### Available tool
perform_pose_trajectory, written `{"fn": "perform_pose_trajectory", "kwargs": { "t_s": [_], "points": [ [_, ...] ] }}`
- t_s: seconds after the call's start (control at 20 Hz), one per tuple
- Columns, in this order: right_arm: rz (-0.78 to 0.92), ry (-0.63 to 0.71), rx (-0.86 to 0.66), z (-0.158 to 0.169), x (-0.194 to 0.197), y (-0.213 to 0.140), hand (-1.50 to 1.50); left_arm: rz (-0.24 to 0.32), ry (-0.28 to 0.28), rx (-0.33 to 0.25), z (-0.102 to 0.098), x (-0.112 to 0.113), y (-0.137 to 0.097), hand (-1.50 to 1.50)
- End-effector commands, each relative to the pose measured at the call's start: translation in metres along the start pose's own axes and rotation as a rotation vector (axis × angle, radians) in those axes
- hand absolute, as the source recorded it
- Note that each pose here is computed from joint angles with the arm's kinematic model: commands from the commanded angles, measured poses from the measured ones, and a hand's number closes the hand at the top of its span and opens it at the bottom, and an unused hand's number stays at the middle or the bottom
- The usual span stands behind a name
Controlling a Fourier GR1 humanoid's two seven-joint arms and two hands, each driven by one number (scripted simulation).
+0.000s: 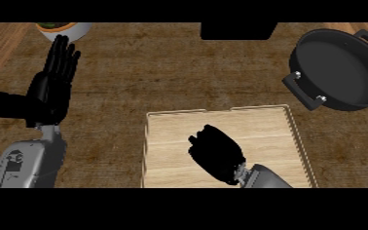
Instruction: Pick the bell pepper from the tray and place it in the pot
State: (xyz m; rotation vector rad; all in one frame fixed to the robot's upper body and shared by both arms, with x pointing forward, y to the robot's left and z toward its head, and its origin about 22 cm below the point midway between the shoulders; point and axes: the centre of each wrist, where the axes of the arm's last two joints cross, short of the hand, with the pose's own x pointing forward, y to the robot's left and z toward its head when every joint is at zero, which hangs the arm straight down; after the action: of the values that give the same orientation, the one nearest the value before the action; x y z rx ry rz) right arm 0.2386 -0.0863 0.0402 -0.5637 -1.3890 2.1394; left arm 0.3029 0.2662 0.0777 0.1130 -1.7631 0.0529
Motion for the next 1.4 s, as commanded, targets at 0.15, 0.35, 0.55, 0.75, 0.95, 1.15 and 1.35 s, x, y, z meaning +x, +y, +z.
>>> {"fn": "perform_pose_trajectory", "kwargs": {
  "t_s": [0.15,0.35,0.55,0.75,0.95,1.15,1.35],
  "points": [
    [-0.337,0.618,-0.258,-0.021,-0.064,-0.040,1.50,0.007,-0.027,-0.001,-0.005,0.011,0.002,0.00],
    [-0.417,0.950,-0.483,-0.012,-0.098,-0.071,1.50,0.017,-0.025,-0.024,-0.003,0.007,-0.005,0.00],
    [-0.383,1.280,-0.625,-0.016,-0.120,-0.109,1.50,-0.003,-0.025,-0.063,-0.004,0.009,-0.007,0.00],
    [-0.309,1.491,-0.828,-0.022,-0.134,-0.143,1.50,0.011,-0.035,-0.054,-0.010,0.009,-0.016,0.00],
    [-0.215,1.664,-0.920,-0.032,-0.155,-0.134,1.50,0.013,-0.016,-0.067,0.000,0.007,-0.019,0.00],
    [-0.209,1.735,-0.973,-0.027,-0.180,-0.146,1.50,0.006,-0.023,-0.057,0.000,-0.003,-0.014,0.00],
    [-0.212,1.790,-0.904,-0.007,-0.214,-0.130,1.50,0.007,-0.001,-0.013,-0.007,0.001,-0.004,0.00]
  ]
}}
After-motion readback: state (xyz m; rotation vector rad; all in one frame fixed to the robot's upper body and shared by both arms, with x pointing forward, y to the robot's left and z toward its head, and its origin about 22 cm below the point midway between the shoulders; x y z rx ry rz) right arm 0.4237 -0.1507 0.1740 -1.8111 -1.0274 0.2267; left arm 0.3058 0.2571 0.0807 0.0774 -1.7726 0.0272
